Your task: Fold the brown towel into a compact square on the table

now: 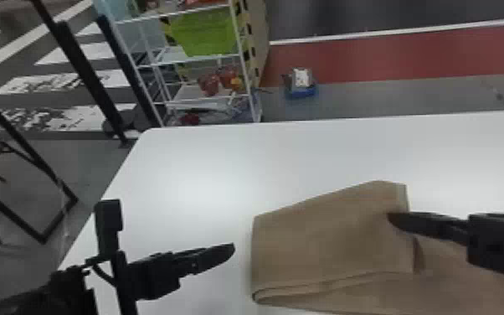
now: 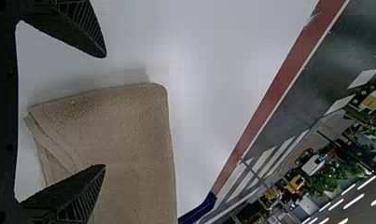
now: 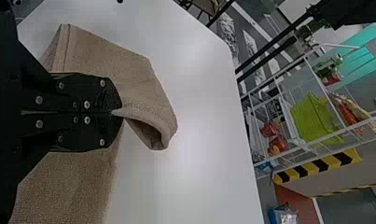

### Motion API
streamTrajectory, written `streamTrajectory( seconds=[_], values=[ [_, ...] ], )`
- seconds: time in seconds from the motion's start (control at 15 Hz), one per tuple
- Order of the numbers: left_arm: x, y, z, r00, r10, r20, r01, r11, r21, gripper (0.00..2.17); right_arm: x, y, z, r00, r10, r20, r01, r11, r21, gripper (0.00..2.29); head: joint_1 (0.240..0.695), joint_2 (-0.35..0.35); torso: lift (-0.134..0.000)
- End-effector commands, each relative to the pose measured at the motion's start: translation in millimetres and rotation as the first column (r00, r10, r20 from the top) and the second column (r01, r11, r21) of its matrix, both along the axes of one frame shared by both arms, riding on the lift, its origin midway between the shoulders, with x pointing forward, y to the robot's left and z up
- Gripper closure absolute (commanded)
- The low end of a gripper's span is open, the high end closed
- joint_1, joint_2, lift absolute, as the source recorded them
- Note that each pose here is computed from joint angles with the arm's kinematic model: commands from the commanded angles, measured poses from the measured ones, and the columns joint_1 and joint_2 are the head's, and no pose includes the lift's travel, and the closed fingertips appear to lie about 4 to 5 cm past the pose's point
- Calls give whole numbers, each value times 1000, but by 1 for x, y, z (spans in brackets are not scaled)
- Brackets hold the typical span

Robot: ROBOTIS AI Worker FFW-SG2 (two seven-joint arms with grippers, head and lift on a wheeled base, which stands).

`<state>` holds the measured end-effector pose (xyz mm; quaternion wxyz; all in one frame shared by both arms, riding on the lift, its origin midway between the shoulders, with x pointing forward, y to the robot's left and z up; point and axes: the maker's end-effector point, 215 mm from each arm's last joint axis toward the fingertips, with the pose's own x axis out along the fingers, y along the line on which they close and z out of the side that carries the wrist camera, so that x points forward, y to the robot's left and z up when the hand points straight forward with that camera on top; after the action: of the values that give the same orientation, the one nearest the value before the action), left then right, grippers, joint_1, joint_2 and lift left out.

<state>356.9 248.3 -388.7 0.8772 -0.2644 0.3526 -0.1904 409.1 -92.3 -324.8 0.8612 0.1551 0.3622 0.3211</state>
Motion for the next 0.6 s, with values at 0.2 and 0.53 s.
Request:
streamTrajectory(
  seconds=[0.2,0.53],
  values=[
    [0,-4,-3,1000,-5,-7,5,1000,6,36,-35,-15,-9,1000,-15,-22,15,1000,-1,1420,695,225,-123],
    [1,-17,-6,999,-32,-12,32,999,13,36,-32,-50,5,996,-90,15,90,996,-5,1420,695,189,-123]
  ],
)
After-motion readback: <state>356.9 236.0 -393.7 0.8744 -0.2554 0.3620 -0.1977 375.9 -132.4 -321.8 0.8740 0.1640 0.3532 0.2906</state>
